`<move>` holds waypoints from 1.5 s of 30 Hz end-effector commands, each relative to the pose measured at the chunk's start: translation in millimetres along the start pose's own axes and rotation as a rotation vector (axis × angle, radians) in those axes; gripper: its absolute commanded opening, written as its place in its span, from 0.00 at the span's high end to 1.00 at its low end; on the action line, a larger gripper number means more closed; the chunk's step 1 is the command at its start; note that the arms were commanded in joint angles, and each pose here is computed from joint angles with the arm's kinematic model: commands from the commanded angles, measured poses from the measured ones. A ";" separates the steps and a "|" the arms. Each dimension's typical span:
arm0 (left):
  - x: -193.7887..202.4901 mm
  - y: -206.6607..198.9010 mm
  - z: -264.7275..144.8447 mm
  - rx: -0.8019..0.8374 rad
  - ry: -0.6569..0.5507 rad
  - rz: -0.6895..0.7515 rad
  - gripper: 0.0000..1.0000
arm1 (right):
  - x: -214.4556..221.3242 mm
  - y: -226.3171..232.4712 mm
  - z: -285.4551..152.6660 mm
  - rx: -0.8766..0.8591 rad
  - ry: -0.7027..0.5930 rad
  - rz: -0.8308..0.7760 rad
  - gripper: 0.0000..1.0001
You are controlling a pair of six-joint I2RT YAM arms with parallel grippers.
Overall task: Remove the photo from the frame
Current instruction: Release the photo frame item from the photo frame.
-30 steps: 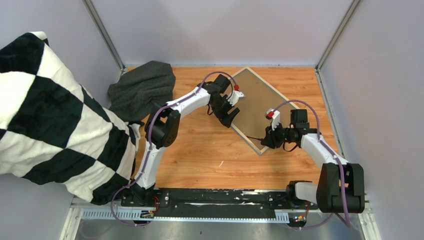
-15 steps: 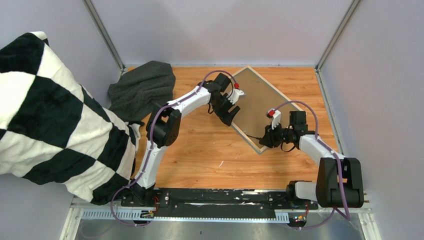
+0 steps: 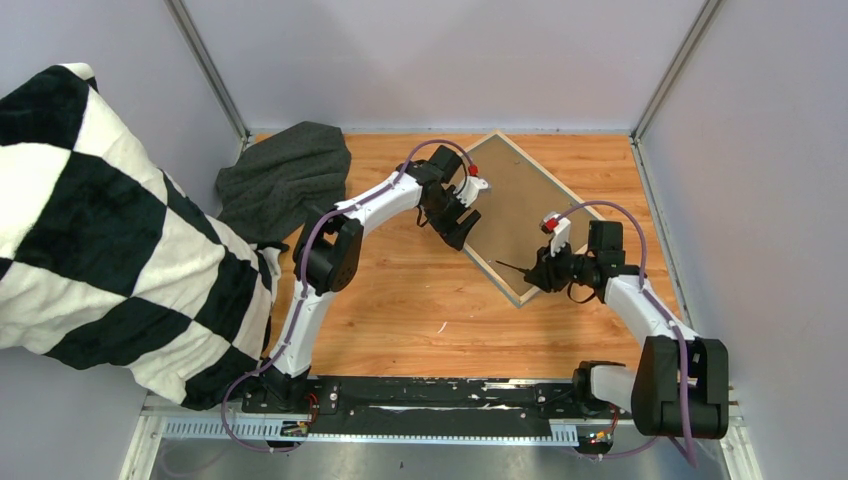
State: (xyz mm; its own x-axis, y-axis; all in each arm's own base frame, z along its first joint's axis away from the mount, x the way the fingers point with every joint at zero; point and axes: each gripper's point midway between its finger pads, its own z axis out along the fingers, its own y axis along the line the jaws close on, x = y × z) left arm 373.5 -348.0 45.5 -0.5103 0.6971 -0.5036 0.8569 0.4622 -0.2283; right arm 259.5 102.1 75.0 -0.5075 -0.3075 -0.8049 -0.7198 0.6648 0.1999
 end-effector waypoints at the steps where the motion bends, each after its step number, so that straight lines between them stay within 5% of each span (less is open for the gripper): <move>1: 33.8 -1.9 37.0 0.042 0.097 -0.044 0.25 | 1.7 -2.7 -5.6 0.002 0.003 0.004 1.00; 45: 40.5 -4.3 48.3 0.074 0.112 -0.070 0.27 | 15.6 3.1 25.7 -0.097 0.024 0.097 1.00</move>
State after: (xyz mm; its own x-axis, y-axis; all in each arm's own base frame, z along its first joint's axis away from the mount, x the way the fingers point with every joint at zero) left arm 375.0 -348.8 44.6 -0.5356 0.6859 -0.4925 0.8417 0.4811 -0.2453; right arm 260.7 113.6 51.9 -0.5923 -0.2438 -0.7679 -0.7024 0.6231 0.3440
